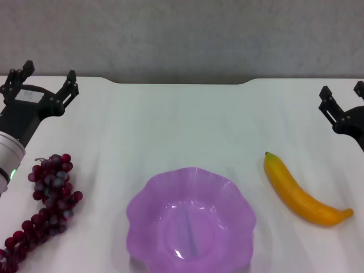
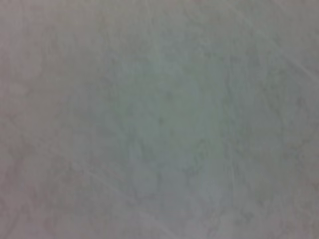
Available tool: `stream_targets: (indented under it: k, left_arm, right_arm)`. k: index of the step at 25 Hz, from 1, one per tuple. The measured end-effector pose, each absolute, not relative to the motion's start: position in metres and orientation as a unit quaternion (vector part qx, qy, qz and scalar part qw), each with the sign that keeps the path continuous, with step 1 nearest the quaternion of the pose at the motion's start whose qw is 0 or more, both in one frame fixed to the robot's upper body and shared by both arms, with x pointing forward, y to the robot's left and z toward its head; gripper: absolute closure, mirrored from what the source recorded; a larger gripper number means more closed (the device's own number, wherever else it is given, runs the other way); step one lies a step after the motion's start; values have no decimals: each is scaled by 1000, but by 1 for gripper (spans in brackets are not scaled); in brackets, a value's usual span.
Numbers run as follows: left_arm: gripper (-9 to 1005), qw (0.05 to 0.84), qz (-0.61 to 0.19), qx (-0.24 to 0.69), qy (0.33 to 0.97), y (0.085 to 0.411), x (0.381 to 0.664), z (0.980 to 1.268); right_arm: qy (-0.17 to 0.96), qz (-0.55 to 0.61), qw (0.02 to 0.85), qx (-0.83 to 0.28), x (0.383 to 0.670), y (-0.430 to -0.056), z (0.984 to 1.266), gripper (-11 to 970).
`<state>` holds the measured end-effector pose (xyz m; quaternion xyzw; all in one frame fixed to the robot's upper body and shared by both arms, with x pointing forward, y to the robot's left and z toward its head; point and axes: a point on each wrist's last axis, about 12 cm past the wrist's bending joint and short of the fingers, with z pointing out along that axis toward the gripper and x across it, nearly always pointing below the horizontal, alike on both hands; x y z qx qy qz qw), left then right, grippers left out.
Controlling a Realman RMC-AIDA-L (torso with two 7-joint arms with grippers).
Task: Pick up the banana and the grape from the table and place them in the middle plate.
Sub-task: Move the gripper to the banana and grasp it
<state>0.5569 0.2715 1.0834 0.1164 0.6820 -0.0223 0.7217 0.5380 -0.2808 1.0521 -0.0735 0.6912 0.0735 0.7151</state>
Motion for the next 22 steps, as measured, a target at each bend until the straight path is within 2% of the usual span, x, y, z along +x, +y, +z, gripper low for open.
stream_targets:
  k: [10, 17, 22]
  left_arm:
    - [116, 721, -20, 115, 683, 274, 556, 1083]
    - [116, 718, -18, 116, 686, 276, 555, 1082]
    - [116, 717, -17, 116, 687, 276, 555, 1081]
  right_arm:
    - [719, 78, 687, -68, 545, -274, 1055, 186]
    - [768, 61, 636, -40, 549, -279, 1090, 186]
    - [821, 44, 567, -50, 556, -275, 1110, 187]
